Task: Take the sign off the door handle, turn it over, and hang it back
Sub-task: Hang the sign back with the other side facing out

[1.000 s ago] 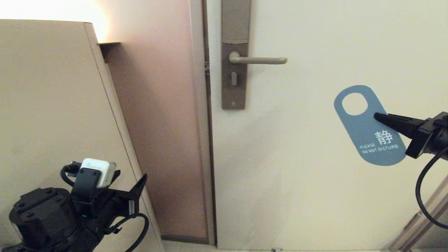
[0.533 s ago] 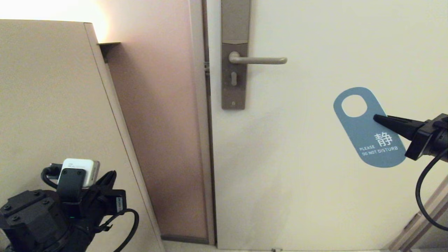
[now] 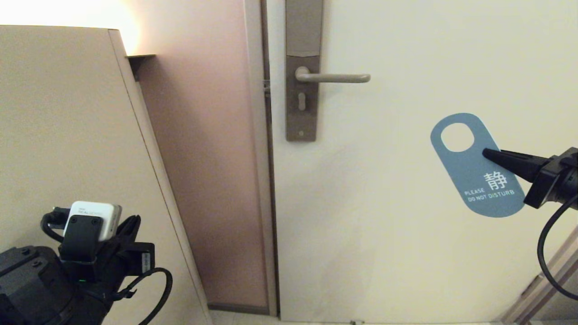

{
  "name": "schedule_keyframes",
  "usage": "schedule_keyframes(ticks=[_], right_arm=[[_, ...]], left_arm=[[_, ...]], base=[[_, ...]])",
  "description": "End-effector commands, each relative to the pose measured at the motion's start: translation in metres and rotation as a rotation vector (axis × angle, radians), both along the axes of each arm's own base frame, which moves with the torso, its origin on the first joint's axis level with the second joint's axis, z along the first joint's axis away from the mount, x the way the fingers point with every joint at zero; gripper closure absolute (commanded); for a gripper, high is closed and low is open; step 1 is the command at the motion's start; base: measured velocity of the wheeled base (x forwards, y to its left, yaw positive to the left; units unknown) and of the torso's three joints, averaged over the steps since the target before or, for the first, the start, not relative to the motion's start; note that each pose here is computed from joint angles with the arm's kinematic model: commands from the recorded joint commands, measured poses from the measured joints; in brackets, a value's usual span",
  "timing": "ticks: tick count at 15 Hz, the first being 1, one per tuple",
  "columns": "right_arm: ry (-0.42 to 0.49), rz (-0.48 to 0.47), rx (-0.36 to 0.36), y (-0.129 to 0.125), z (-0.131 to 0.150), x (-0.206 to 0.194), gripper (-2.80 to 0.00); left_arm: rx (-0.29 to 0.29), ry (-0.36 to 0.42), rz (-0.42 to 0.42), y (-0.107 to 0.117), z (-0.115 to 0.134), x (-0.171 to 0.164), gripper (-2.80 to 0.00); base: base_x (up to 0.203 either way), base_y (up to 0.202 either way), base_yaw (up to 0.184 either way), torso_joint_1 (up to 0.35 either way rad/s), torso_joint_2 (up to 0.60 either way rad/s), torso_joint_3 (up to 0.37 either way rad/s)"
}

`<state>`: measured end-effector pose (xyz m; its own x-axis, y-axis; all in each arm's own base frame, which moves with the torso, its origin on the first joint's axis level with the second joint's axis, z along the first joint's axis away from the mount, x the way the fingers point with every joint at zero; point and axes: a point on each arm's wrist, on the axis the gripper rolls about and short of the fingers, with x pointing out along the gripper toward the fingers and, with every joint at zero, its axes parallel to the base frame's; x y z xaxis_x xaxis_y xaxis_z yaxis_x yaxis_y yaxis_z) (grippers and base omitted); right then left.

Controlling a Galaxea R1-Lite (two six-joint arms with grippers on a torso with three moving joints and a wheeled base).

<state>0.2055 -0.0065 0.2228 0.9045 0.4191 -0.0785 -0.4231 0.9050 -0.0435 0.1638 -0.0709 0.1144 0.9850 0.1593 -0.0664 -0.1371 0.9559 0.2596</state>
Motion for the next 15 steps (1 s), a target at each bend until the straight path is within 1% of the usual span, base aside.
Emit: schedule_keyframes(ticks=[1, 2, 4, 6, 9, 12, 13, 14, 15], right_arm=[[-0.008, 0.004, -0.002, 0.000, 0.001, -0.001, 0.00], [-0.013, 0.004, -0.003, 0.000, 0.002, -0.002, 0.00], [-0.009, 0.004, -0.004, 0.000, 0.000, -0.004, 0.00], [-0.010, 0.004, -0.004, 0.001, 0.000, -0.005, 0.00], [-0.006, 0.004, -0.003, 0.001, -0.002, -0.008, 0.00], [-0.012, 0.003, -0.004, 0.001, 0.000, -0.010, 0.00], [-0.014, 0.002, -0.004, 0.001, 0.000, -0.010, 0.00], [-0.012, 0.002, -0.004, 0.001, -0.001, -0.010, 0.00], [-0.011, 0.002, -0.004, 0.001, -0.001, -0.010, 0.00]], left_arm=[[-0.023, -0.058, 0.012, 0.001, 0.008, -0.002, 0.00], [-0.013, -0.067, 0.020, 0.002, 0.011, -0.004, 0.00], [0.024, -0.084, 0.021, 0.004, 0.016, -0.007, 0.00], [0.031, -0.096, 0.022, 0.005, 0.018, -0.009, 0.00], [0.058, -0.100, 0.013, 0.006, 0.020, -0.011, 0.00], [0.056, -0.060, -0.028, 0.001, 0.016, -0.014, 0.00], [0.053, -0.035, -0.040, 0.000, 0.013, -0.015, 0.00], [0.038, 0.001, -0.053, 0.000, 0.008, -0.015, 0.00], [-0.003, 0.039, -0.068, 0.000, 0.003, -0.015, 0.00]], base=[[0.000, 0.000, 0.000, 0.000, 0.00, 0.000], [0.000, 0.000, 0.000, 0.000, 0.00, 0.000], [0.000, 0.000, 0.000, 0.000, 0.00, 0.000], [0.000, 0.000, 0.000, 0.000, 0.00, 0.000], [0.000, 0.000, 0.000, 0.000, 0.00, 0.000], [0.000, 0.000, 0.000, 0.000, 0.00, 0.000], [0.000, 0.000, 0.000, 0.000, 0.00, 0.000], [0.000, 0.000, 0.000, 0.000, 0.00, 0.000], [0.000, 0.000, 0.000, 0.000, 0.00, 0.000]])
